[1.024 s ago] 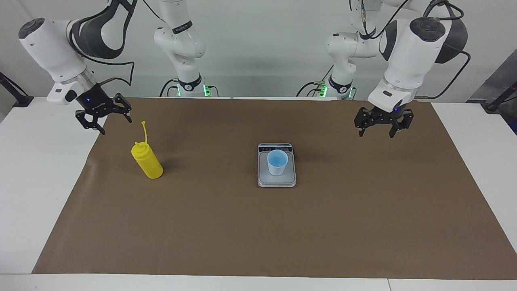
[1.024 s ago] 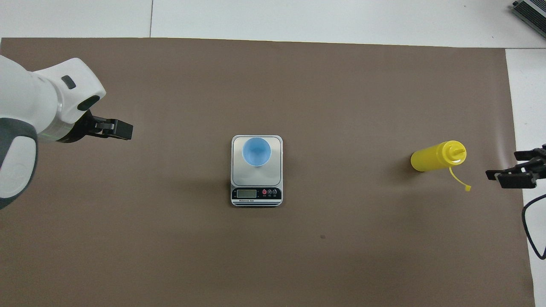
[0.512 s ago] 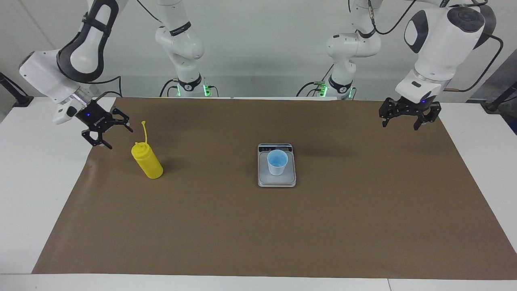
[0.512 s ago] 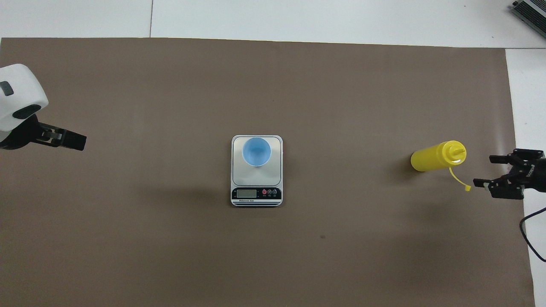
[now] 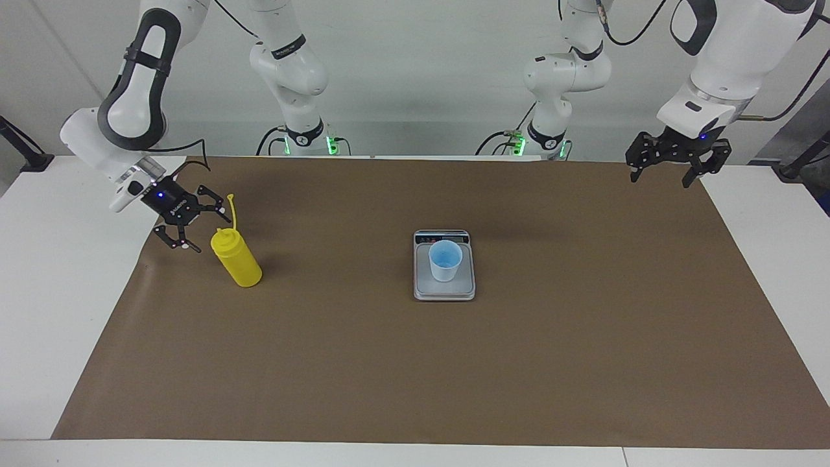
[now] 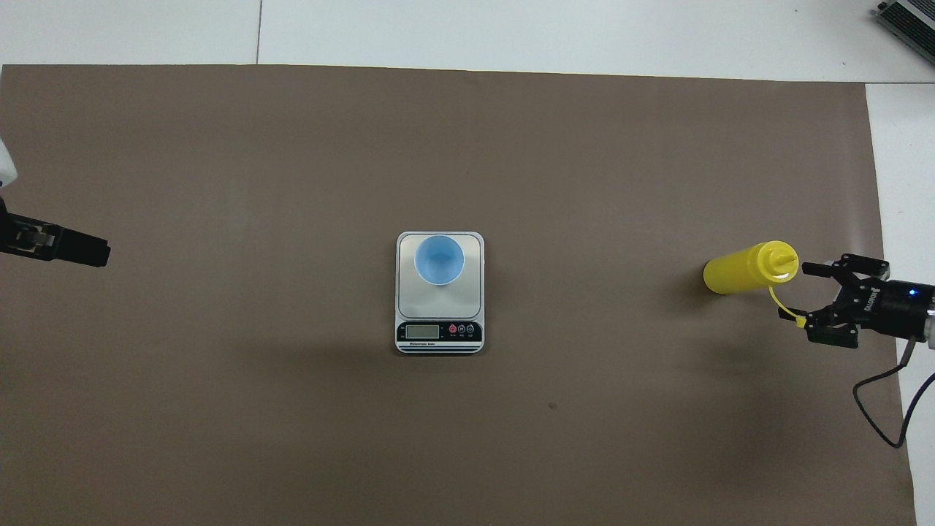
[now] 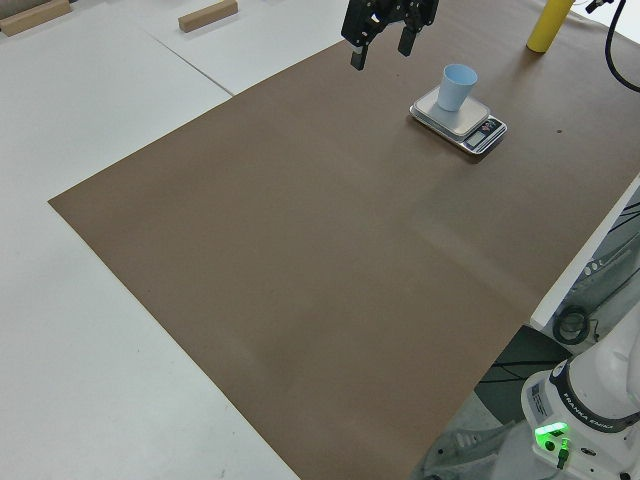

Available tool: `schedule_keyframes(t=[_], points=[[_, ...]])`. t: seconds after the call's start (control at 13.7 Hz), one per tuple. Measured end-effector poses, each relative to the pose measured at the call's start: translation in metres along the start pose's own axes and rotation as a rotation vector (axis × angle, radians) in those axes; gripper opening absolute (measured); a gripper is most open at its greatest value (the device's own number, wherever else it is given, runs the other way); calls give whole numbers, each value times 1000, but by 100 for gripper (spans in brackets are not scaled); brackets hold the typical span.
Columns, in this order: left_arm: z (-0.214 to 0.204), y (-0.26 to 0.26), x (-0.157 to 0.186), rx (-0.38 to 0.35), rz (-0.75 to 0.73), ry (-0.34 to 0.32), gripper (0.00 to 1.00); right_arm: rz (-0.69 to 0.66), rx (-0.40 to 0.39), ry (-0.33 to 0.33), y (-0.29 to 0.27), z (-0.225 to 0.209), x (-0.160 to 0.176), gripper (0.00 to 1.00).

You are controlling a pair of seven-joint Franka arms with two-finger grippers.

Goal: Pour seasoning into cup on scale with both arms
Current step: 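Grasp the yellow bottle with the right gripper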

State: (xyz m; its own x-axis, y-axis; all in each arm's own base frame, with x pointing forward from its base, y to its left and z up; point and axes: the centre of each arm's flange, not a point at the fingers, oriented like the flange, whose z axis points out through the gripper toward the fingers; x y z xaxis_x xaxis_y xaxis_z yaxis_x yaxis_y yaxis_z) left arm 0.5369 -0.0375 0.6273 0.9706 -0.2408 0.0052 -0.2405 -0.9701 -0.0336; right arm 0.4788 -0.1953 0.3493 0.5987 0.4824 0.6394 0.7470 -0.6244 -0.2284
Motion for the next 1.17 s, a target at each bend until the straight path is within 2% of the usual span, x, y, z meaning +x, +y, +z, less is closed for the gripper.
schedule_keyframes(t=[0.37, 0.8, 1.17], points=[[2, 3, 1, -24, -28, 2, 100, -25, 4, 82, -4, 12, 6, 100], [3, 6, 1, -39, -37, 1, 100, -42, 12, 183, 2, 38, -9, 100], [1, 7, -1, -38, -35, 3, 100, -54, 38, 319, 8, 83, -31, 100]])
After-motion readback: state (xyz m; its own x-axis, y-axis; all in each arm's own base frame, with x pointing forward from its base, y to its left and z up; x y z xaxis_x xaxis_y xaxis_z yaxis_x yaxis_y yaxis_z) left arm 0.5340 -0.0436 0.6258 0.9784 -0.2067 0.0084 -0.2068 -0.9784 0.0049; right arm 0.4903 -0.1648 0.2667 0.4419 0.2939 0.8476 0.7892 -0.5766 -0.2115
